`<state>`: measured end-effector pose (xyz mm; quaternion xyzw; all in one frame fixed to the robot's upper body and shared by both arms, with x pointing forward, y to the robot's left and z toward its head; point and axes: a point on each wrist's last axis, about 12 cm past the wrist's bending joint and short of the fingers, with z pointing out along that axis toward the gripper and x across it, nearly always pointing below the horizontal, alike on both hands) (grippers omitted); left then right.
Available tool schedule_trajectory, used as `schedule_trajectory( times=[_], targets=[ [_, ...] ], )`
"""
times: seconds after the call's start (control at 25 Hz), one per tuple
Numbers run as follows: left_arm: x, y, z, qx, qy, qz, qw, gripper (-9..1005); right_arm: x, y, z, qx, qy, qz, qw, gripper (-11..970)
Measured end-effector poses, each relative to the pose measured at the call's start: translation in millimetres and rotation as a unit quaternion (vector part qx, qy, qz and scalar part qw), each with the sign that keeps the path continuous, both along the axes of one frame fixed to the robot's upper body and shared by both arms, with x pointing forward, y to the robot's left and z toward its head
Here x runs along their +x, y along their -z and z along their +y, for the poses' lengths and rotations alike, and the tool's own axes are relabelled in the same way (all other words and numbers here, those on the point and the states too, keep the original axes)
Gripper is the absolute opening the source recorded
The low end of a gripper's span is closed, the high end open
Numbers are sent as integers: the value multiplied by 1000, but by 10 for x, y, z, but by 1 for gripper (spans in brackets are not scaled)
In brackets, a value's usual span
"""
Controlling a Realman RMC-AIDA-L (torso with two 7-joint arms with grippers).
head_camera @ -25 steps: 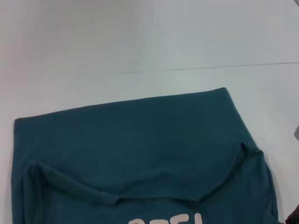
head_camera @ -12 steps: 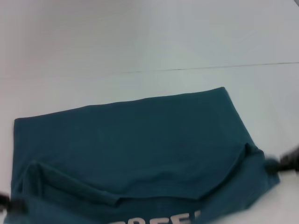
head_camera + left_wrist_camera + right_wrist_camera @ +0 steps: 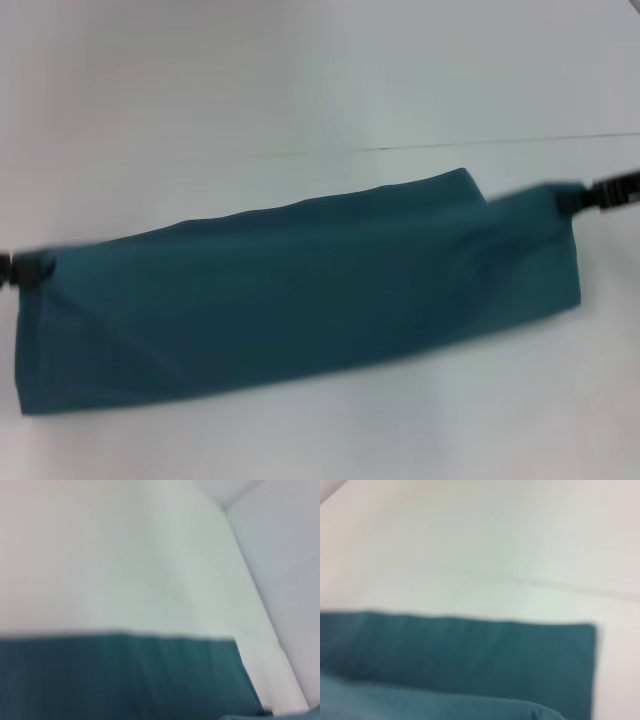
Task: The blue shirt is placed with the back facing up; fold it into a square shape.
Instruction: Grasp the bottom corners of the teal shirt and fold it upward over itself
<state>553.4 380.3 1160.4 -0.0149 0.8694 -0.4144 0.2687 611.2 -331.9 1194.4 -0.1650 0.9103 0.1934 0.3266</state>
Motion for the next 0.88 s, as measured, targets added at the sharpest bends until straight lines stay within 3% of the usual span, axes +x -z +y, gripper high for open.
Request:
schedule_trajectory(
  times=[0.04, 0.36, 0.88],
  targets=[
    [91, 41, -19, 3, -20, -26, 999, 76, 51, 0, 15, -3, 11, -8, 1000, 92],
    [423, 199, -205, 77, -49, -58, 994, 75, 387, 109, 304, -30, 35, -45, 998, 93],
    [632, 382, -352, 151, -82, -70, 983, 75, 677, 309, 710, -81, 55, -72, 993, 93]
  ],
)
